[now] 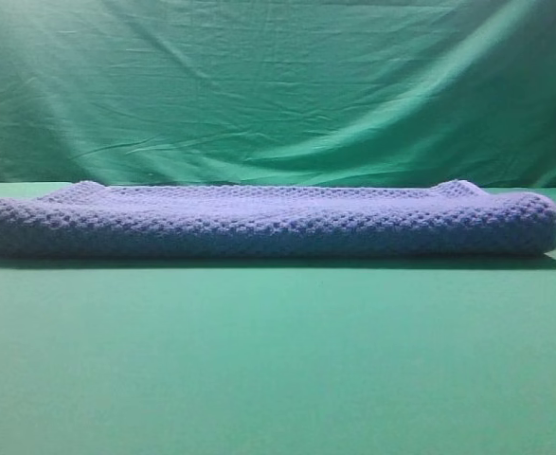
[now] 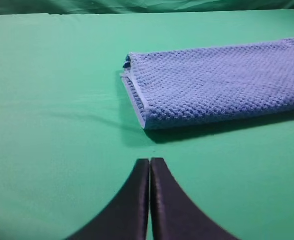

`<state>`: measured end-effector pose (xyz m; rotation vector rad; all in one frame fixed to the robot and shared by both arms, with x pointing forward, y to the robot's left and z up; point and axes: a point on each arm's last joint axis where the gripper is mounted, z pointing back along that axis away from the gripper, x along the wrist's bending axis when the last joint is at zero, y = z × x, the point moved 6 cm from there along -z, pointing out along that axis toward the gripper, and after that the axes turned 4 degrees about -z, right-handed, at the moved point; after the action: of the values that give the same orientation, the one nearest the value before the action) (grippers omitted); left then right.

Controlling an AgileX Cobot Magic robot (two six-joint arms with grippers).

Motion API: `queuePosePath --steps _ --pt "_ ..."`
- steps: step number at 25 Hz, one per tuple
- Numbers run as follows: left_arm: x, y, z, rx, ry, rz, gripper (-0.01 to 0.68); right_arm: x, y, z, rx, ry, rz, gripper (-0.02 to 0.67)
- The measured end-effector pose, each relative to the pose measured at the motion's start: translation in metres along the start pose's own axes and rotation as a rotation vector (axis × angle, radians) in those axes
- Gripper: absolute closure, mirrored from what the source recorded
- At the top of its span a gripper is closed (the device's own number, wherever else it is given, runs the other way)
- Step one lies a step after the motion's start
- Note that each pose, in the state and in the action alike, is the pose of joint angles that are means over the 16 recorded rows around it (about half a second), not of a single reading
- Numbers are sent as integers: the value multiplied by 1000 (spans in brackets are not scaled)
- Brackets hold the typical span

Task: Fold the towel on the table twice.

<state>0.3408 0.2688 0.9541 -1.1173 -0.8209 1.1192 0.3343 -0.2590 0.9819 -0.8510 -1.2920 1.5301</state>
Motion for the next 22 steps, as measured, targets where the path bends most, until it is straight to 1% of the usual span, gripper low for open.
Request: queuePosePath --steps 4,12,18,22 --pt "1 7 -4 -1 -6 3 673 -2 18 -5 50 5 4 649" --pt "3 14 -8 -16 -14 13 673 -9 44 -15 92 43 55 649" --pt "1 14 -9 -21 -3 45 673 -14 50 -17 98 66 75 649" --pt "0 14 -9 -20 6 68 673 -15 51 -17 97 73 67 649"
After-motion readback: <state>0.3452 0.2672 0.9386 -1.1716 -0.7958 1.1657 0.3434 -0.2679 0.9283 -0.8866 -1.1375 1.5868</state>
